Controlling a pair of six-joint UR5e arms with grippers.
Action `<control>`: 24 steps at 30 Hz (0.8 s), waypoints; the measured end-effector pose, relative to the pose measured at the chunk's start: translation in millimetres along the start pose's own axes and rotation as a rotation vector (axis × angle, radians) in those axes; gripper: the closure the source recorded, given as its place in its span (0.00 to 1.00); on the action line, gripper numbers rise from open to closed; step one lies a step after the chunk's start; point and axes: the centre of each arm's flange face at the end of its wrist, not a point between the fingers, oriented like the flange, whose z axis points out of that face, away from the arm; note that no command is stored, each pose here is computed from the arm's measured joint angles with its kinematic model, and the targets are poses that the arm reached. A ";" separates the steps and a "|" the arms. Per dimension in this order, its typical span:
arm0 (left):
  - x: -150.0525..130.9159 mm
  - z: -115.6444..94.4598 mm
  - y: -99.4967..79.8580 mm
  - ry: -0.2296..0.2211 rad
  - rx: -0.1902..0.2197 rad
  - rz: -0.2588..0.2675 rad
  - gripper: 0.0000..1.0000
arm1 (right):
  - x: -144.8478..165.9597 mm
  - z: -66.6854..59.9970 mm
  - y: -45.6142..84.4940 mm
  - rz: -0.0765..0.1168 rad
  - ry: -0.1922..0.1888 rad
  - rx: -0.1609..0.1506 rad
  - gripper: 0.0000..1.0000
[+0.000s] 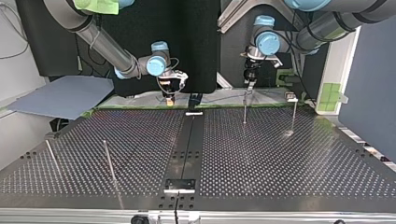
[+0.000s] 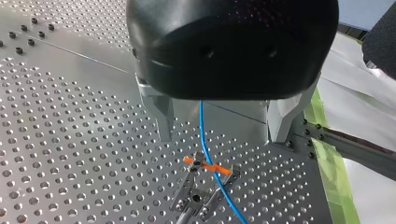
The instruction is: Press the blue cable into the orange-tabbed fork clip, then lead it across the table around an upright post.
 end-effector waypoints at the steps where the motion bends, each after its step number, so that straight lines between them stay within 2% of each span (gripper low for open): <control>1: 0.0 0.0 -0.2 0.000 0.000 0.000 0.00 | 0.1 0.1 0.3 0.000 0.000 0.000 1.00; 8: -0.8 1.7 -0.2 -0.005 -0.002 0.001 0.00 | 0.0 0.3 0.8 0.000 0.000 0.000 1.00; 12: 0.6 10.8 2.7 -0.024 -0.023 0.005 0.00 | 0.1 0.3 0.8 0.000 0.000 0.000 1.00; 17: 10.3 15.5 8.0 -0.026 -0.058 0.009 0.00 | 0.1 0.4 1.2 0.000 0.000 0.000 1.00; 24: 12.5 15.7 9.0 -0.022 -0.065 0.010 0.00 | 0.2 0.7 2.1 0.001 0.000 0.000 1.00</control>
